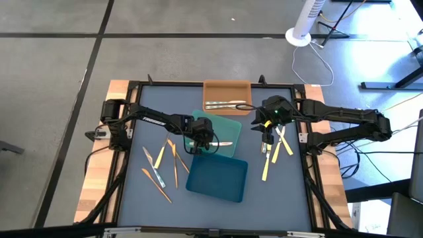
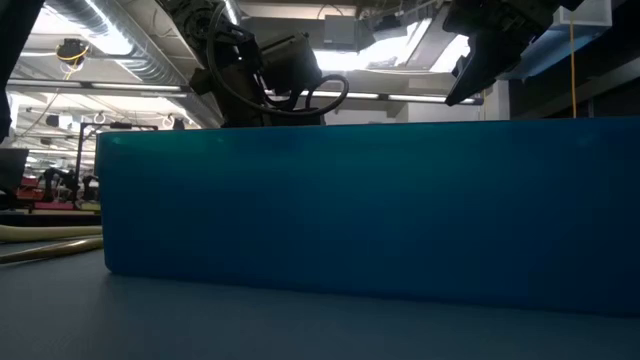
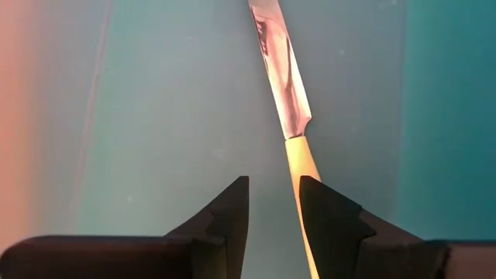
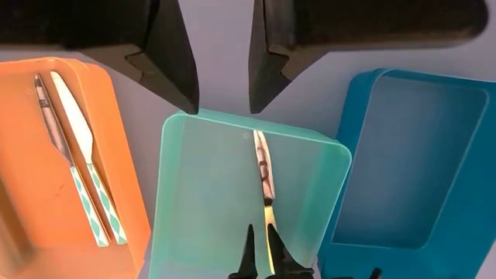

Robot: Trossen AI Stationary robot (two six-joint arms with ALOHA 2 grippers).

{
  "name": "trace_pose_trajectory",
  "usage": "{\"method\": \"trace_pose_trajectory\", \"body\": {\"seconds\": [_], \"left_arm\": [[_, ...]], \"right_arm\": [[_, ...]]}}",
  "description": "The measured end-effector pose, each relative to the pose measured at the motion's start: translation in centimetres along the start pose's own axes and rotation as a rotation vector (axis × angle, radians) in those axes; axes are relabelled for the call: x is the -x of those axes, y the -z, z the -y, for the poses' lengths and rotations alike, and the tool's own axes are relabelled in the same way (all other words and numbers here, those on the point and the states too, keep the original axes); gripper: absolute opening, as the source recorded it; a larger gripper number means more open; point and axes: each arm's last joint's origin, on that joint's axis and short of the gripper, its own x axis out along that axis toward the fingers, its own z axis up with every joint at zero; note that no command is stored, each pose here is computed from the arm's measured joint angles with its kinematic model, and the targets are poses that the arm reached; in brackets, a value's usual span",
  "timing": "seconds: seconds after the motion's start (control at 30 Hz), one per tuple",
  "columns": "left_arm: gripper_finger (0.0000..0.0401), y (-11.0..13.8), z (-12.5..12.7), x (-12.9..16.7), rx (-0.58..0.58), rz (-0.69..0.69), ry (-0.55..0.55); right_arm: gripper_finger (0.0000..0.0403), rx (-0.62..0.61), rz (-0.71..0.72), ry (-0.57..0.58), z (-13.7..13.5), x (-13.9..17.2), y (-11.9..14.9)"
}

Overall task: Sort silverware by color (type)
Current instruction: Put the yellow knife into the green bin

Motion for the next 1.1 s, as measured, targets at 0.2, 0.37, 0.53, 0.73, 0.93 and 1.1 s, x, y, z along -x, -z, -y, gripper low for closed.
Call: {"method": "trace_pose_trajectory", "body": {"seconds": [0.2,0.37,0.53,0.73,0.93,1.1], "left_arm": [[0.011,0.0,0.0,0.0,0.0,-0.001,0.0],[0.011,0.0,0.0,0.0,0.0,-0.001,0.0],[0.011,-0.1,0.0,0.3,0.001,0.004,-0.005],[0.011,-0.5,-0.3,1.6,0.004,0.041,-0.026],[0.011,-1.2,-0.7,3.9,0.013,0.091,-0.104],[0.011,-1.6,-1.1,6.2,0.044,0.134,-0.189]], "right_arm": [[0.0101,0.001,0.006,-0.077,-0.2,0.0,0.0],[0.0101,0.025,0.011,-0.17,-1.0,0.0,-0.1],[0.0101,0.119,0.005,-0.228,-3.0,-0.1,-0.1],[0.0101,0.21,-0.016,-0.277,-5.5,-0.1,0.2],[0.0101,0.304,-0.085,-0.362,-8.3,-0.4,1.0],[0.0101,0.38,-0.181,-0.419,-10.3,-0.7,2.1]]}}
